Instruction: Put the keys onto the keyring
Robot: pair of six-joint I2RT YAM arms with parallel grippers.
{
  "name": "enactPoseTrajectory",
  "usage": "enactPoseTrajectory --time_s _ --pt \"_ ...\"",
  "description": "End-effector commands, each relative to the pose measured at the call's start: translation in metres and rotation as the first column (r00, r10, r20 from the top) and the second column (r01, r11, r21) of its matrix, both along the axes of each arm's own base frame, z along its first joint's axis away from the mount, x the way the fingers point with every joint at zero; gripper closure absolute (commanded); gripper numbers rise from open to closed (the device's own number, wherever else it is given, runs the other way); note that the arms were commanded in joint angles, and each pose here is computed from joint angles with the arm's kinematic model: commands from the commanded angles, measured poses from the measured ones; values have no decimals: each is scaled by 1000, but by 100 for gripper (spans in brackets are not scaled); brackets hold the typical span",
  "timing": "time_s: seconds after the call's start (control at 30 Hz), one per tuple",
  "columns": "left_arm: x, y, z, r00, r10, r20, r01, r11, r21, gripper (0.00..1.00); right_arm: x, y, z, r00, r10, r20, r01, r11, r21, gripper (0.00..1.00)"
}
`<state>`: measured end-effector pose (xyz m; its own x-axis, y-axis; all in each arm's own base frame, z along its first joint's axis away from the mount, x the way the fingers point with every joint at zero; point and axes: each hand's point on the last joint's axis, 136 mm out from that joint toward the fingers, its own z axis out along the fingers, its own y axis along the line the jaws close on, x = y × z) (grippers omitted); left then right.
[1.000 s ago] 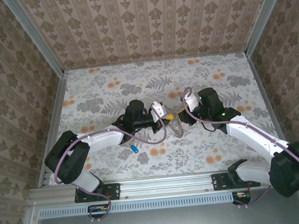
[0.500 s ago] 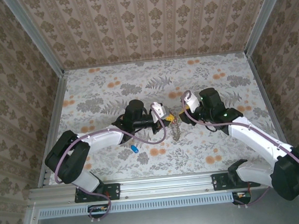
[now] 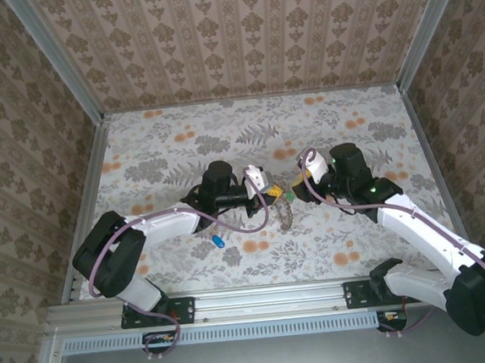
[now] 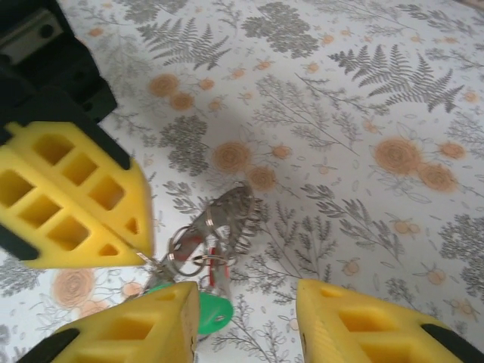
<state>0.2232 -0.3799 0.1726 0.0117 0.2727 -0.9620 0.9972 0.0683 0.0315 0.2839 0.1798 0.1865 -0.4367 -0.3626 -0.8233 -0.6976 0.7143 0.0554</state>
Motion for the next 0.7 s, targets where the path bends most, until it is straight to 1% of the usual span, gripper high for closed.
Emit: enactPoseTrajectory --time_s 0.0,0.1,0.13,0.27,0.33,0.4,0.43,0.53,0.6,0.67 --pt "5 -4 16 1000 -12 13 13 999 -45 100 -20 11 -1 996 78 -52 -74 994 78 58" --pt "5 -3 17 1000 -10 16 10 999 -47 100 -23 17 -1 993 82 -88 -67 985 156 53" --pt "5 -3 17 1000 -9 16 10 999 -46 100 -23 19 -2 990 79 -116 -57 982 182 52" --pt "5 -3 18 1000 -7 16 8 999 -48 100 -15 20 -7 970 -2 -244 61 970 235 51" --pt "6 -3 17 1000 -7 16 7 999 -46 100 -14 24 -10 953 -2 -302 84 963 257 53" --pt "6 -3 17 1000 -6 16 7 999 -46 100 -14 27 -13 939 5 -344 97 956 278 59" --pt "6 -3 18 1000 -5 16 6 999 -46 100 -15 29 -14 934 10 -357 98 954 284 60" --pt "6 -2 17 1000 -4 16 5 999 -44 100 -13 30 -12 932 11 -361 105 949 298 73" --pt "6 -2 17 1000 -4 16 5 999 -44 100 -11 30 -8 937 9 -350 107 944 312 84" --pt "5 -2 17 1000 -5 16 5 999 -43 100 -10 30 -4 940 6 -341 108 943 314 90"
